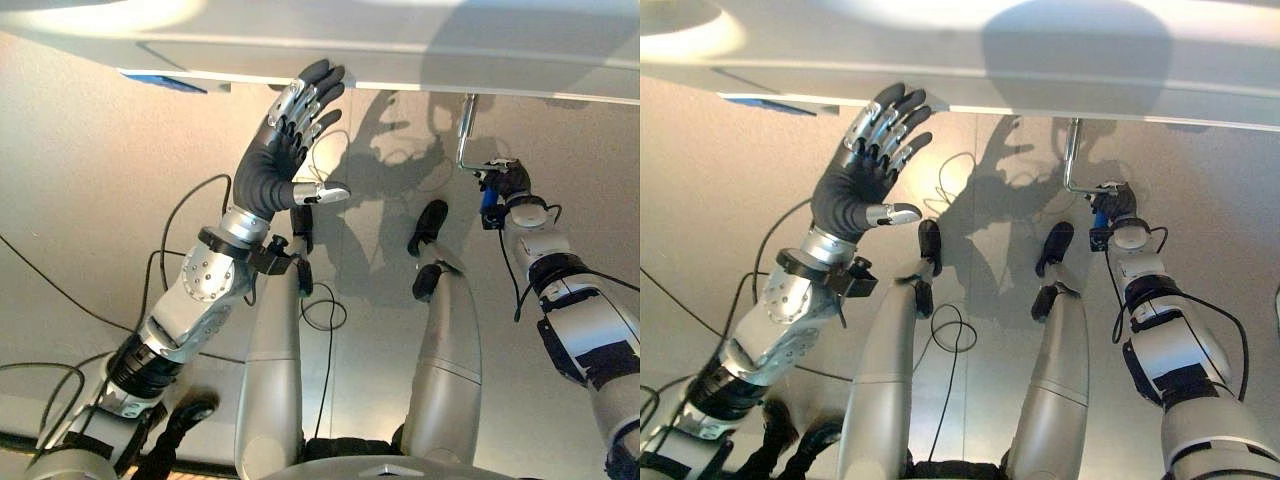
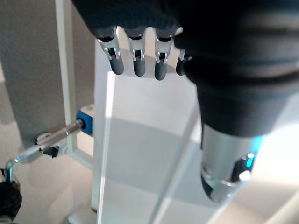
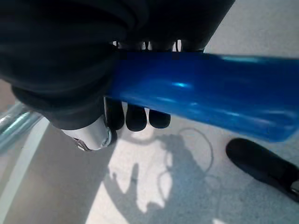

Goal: Raise the hospital bed

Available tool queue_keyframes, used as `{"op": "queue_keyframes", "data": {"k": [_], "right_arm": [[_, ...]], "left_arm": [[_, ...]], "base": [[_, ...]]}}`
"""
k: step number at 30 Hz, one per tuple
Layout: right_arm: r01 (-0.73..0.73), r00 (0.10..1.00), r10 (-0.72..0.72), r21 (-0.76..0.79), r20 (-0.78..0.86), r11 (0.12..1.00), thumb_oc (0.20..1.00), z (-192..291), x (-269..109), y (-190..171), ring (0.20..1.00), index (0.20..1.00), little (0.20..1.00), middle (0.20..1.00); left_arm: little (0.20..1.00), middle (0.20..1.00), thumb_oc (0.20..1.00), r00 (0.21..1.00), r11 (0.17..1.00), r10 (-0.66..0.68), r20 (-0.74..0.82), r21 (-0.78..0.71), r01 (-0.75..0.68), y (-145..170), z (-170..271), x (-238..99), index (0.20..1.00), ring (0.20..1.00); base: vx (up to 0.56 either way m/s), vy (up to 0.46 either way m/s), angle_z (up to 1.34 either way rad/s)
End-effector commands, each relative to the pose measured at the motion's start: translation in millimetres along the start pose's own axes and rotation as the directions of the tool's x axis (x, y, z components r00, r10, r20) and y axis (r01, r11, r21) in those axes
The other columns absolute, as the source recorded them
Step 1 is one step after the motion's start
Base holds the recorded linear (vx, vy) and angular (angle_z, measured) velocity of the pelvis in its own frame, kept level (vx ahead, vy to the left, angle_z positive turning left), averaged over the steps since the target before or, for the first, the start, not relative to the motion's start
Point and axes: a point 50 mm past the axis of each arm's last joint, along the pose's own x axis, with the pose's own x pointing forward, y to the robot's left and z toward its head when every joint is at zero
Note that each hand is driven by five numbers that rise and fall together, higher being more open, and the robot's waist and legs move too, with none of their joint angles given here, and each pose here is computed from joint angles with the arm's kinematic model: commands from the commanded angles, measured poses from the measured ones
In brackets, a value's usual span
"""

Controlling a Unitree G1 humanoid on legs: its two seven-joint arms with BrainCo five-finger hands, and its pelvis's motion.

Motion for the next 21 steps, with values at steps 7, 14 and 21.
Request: {"op": "queue_keyframes", "data": {"k": [7, 14, 21], "right_arm": [[0.095, 0.985, -0.104, -0.070, -0.134, 0.993, 0.200, -25, -2, -16, 0.200, 0.200, 0.200, 0.200], [0.027, 0.982, -0.038, -0.066, -0.182, 0.997, 0.200, -37, -7, 10, 0.200, 0.200, 0.200, 0.200], [-0.053, 0.967, 0.037, -0.053, -0.253, 0.997, 0.200, -60, -18, 38, 0.200, 0.200, 0.200, 0.200]], "left_arm": [[1.000, 1.000, 1.000, 0.984, 0.995, 0.004, 0.178, -0.103, 0.015, -19, 24, 8, 1.000, 1.000], [1.000, 1.000, 1.000, 0.980, 0.993, 0.016, 0.197, -0.121, 0.008, -21, 26, 11, 1.000, 1.000], [1.000, 1.000, 1.000, 0.984, 0.989, 0.042, 0.174, -0.150, -0.015, -22, 21, 7, 1.000, 1.000]], "base": [[-0.01, 0.043, 0.05], [0.01, 0.031, 0.03], [0.01, 0.039, 0.03]]}}
